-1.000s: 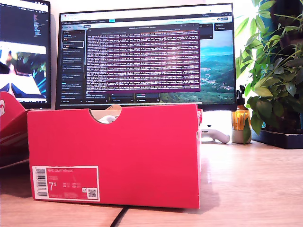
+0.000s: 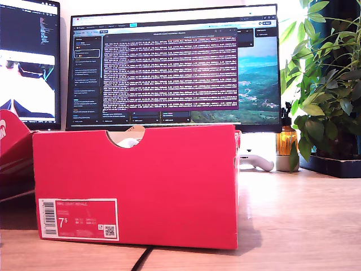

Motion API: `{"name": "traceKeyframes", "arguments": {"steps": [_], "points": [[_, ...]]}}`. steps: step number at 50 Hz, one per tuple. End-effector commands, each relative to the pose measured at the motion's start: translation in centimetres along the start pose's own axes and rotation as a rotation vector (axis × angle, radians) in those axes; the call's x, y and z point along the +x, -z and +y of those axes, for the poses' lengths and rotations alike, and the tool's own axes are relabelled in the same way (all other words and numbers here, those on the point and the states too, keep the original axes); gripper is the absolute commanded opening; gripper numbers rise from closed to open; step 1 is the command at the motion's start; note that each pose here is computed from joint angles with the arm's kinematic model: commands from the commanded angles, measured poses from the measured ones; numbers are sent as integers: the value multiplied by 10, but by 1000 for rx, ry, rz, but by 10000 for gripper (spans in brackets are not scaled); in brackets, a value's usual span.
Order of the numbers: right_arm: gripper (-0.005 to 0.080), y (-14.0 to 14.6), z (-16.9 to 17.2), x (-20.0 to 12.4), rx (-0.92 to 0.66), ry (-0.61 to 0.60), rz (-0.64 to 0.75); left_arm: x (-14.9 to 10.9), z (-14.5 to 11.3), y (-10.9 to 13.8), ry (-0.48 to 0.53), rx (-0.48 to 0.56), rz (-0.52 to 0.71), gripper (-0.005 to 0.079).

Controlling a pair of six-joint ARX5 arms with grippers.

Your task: Pack the white shoes by picking the first shoe and placing it inside the red shoebox, left side, then picking and rotating the second shoe and placing it in the shoebox

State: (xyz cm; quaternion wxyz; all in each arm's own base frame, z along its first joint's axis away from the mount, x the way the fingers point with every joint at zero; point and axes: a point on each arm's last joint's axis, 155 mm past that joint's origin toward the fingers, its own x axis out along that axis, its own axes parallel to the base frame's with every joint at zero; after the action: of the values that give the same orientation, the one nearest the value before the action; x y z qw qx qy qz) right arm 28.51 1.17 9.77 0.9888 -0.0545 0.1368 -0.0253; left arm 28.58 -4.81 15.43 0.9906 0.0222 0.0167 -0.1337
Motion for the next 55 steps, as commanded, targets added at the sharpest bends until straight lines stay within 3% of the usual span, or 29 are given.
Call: {"name": "traceKeyframes", "arguments": {"steps": [1,14,37,55], "points": [[-2,6,-6,-2,-7,18,12,-3,0,12,0,-13,19,-11],[-2,-6,-48,-11,49,165,-36,-5,8,9,-19,-29,3,-11],[-2,-40,-47,-36,72,114,-200,-9,3,-10,21,-21,-67,-11],[-2,-46,-49,-48,82,120,-245,-22,4,-33,-5,-58,-149,-11]]}}
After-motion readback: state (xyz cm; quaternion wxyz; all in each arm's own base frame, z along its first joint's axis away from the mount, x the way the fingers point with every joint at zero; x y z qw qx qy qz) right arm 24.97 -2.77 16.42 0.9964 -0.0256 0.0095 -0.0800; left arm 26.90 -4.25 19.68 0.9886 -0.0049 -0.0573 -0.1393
